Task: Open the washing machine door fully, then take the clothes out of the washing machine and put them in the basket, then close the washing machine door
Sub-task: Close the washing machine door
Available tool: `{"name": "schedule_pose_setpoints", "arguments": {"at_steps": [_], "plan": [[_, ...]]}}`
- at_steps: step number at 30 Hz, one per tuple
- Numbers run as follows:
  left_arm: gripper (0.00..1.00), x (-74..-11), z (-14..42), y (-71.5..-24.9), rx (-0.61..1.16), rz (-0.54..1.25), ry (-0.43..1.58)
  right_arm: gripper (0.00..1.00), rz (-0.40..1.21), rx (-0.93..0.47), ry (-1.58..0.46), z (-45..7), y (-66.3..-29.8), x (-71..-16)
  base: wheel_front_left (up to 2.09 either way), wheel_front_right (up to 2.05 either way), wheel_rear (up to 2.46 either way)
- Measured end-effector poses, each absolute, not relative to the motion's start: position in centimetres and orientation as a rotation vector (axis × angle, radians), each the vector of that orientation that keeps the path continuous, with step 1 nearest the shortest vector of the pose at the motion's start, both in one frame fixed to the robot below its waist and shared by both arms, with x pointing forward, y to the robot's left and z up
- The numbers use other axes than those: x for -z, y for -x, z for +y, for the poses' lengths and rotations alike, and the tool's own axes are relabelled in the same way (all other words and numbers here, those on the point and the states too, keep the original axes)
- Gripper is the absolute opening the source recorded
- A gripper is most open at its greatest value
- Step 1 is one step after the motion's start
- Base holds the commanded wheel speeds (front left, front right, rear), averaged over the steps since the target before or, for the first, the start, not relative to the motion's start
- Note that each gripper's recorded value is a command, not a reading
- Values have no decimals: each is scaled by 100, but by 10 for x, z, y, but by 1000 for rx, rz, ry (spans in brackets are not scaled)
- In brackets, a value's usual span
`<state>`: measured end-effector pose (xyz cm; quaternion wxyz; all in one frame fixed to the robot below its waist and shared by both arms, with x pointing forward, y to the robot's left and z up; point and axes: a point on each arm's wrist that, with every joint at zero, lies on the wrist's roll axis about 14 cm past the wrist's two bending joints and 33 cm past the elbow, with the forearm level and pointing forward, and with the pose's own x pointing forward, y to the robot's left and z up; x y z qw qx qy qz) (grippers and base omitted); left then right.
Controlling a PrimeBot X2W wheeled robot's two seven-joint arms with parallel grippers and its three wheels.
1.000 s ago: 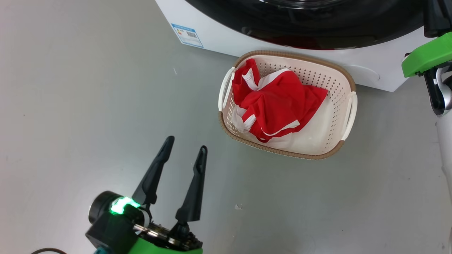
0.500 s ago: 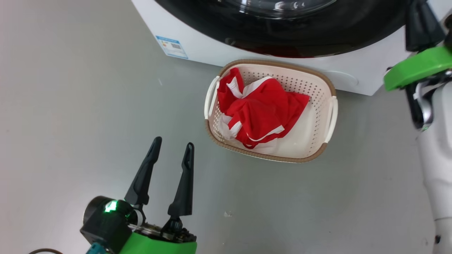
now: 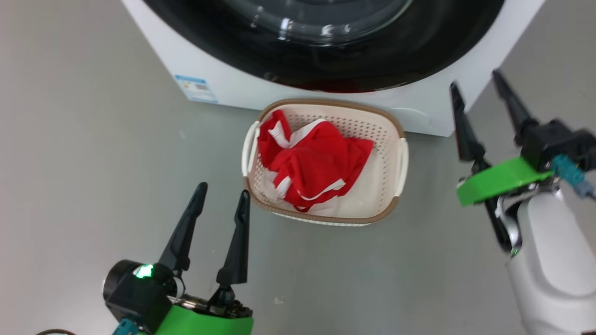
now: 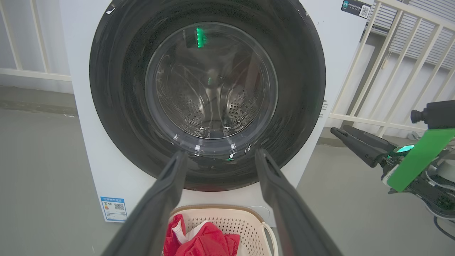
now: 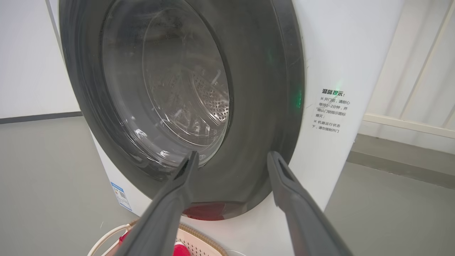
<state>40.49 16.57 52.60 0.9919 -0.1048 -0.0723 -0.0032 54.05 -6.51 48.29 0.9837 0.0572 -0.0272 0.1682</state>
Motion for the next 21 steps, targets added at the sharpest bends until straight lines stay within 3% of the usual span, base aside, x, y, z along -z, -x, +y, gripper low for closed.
{"name": "schedule_pose_setpoints", "arguments": {"at_steps": [21], "plan": [[100,-536,148,-401,53,-172,221,100,-131,-182,-96,-139,-448,-519,0,0,0]]}}
